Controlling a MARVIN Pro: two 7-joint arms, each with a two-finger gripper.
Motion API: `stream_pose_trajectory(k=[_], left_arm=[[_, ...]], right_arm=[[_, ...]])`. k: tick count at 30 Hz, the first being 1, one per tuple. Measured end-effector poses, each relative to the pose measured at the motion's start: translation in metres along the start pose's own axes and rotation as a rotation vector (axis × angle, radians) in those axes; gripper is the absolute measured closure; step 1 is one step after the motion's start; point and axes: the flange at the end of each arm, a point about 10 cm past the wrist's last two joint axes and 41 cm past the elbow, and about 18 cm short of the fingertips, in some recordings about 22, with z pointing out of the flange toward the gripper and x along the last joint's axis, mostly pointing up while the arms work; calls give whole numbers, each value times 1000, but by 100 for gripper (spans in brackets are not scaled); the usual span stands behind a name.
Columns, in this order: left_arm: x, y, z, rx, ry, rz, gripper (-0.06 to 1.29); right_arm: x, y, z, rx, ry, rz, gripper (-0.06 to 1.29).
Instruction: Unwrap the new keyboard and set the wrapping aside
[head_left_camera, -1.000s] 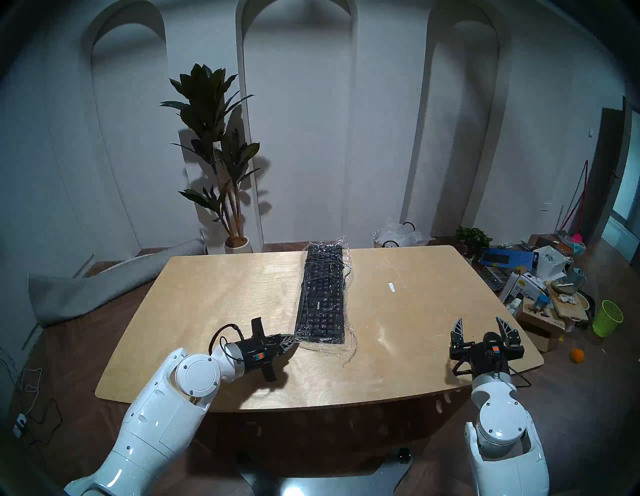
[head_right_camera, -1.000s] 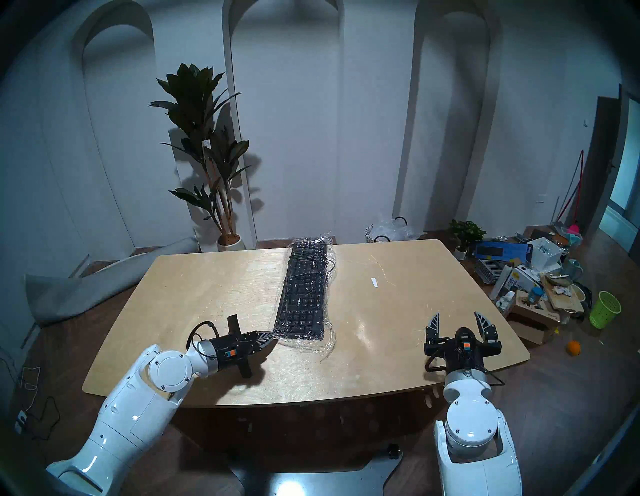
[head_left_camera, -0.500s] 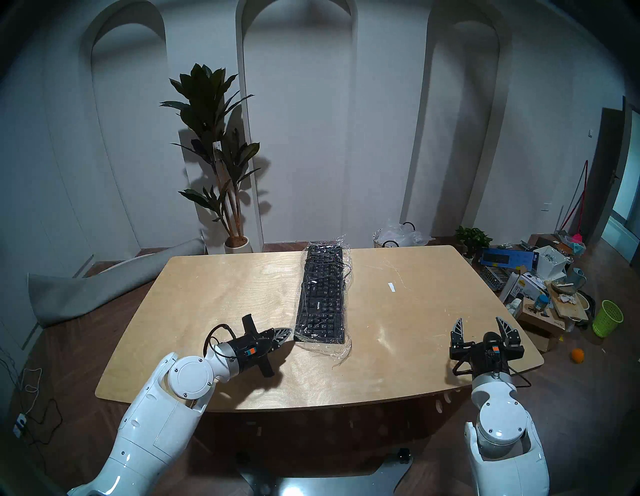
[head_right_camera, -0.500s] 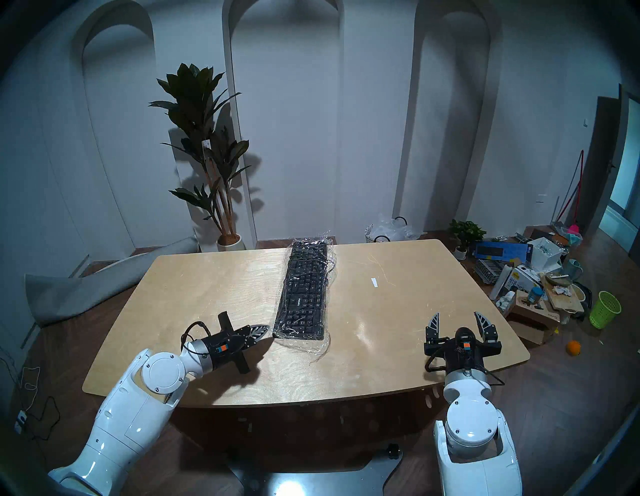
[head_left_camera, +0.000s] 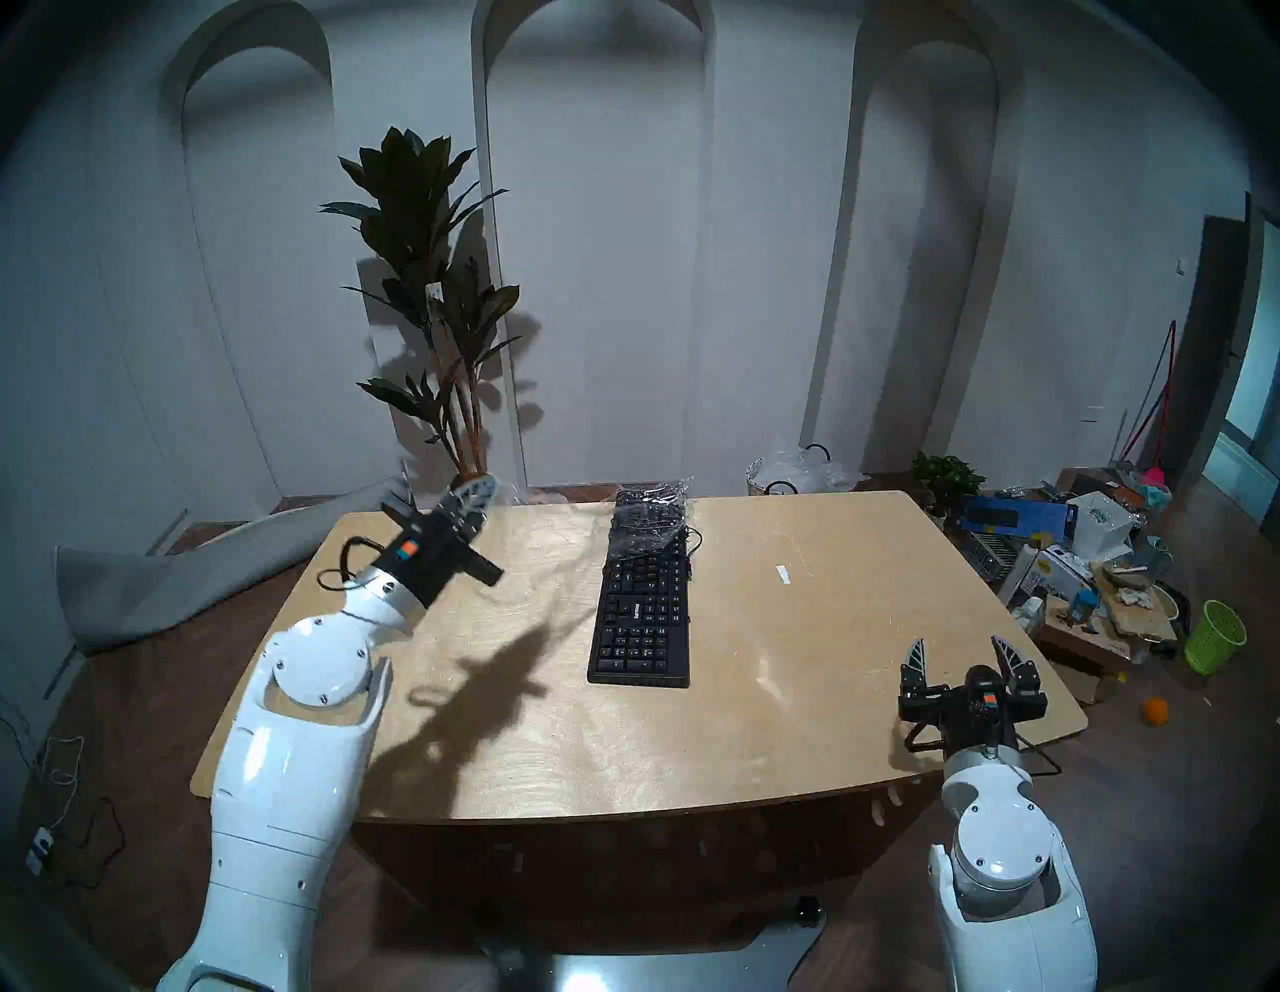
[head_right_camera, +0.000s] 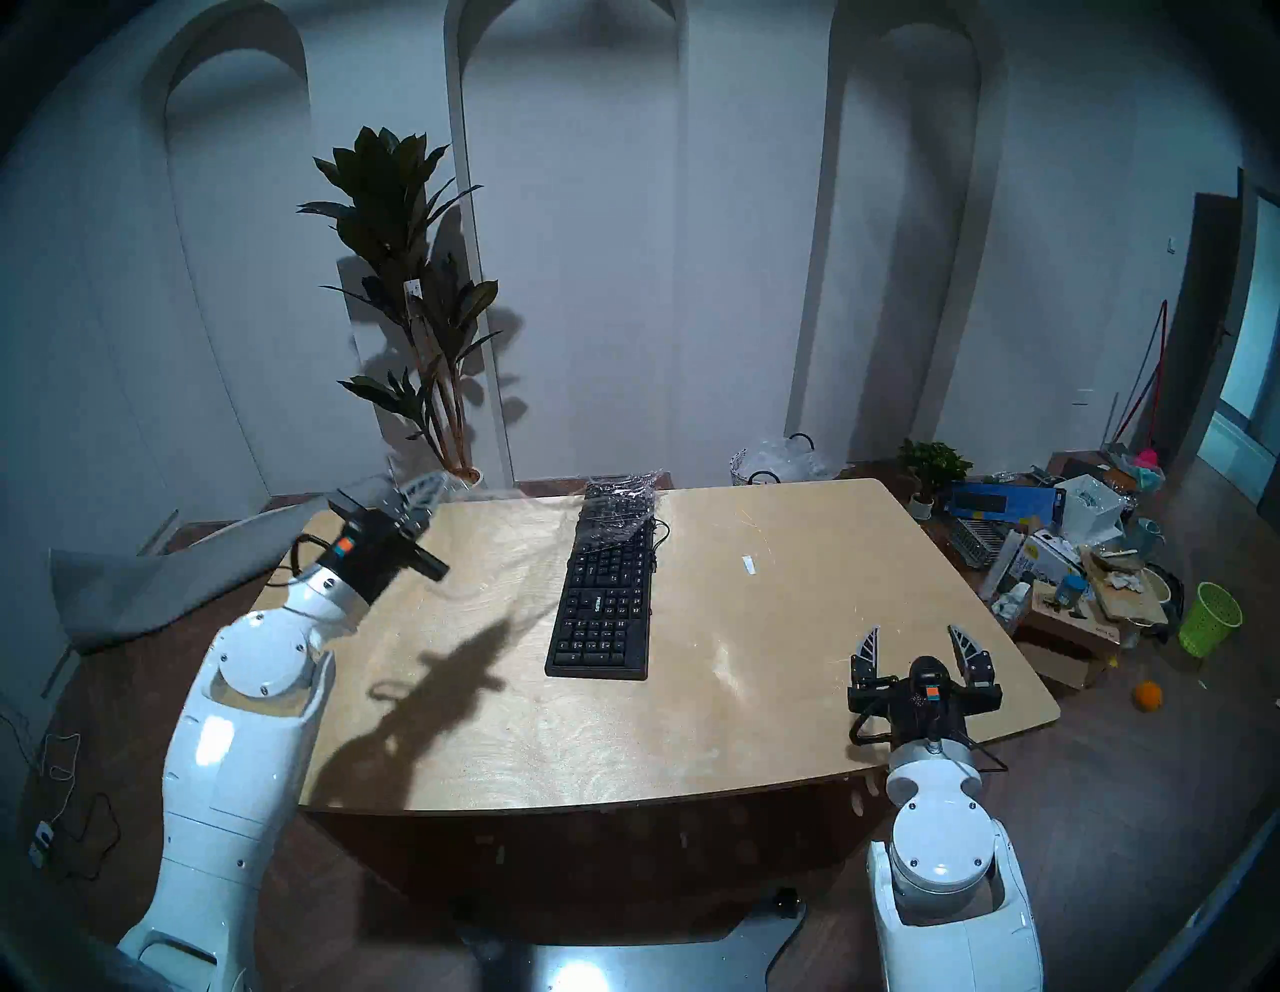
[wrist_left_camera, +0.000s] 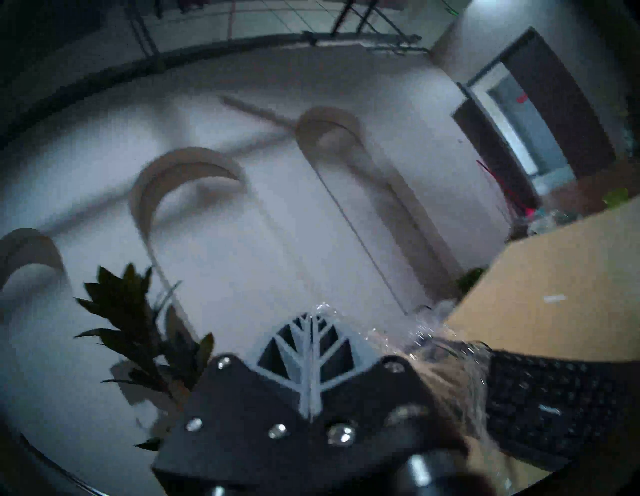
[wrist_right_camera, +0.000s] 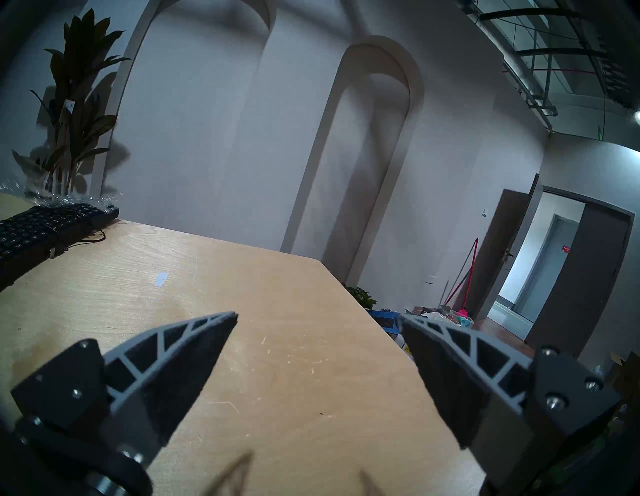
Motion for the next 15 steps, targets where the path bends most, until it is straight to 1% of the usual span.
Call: stream_pose_trajectory(k=[1,4,5,6,8,9,11,15], left_arm=[[11,-15,3,53,32,-9,126],[32,-44,5,151,89,-20,126],[36,-50,5,168,99,-22,126],[45,-64,5,214,123,-29,126],[55,-79,4,264,150,-40,126],[64,-93,3,309,174,-53,126],[69,-100,2,335,189,-63,126],[86,-124,1,412,235,-111,126]], right_arm=[[0,0,0,0,0,0,-2],[0,0,0,0,-1,0,-2],[0,0,0,0,-1,0,-2],[0,0,0,0,-1,0,-2],[0,0,0,0,0,0,-2],[0,0,0,0,0,0,-2],[0,0,0,0,0,0,-2],[0,0,1,0,0,0,-2]])
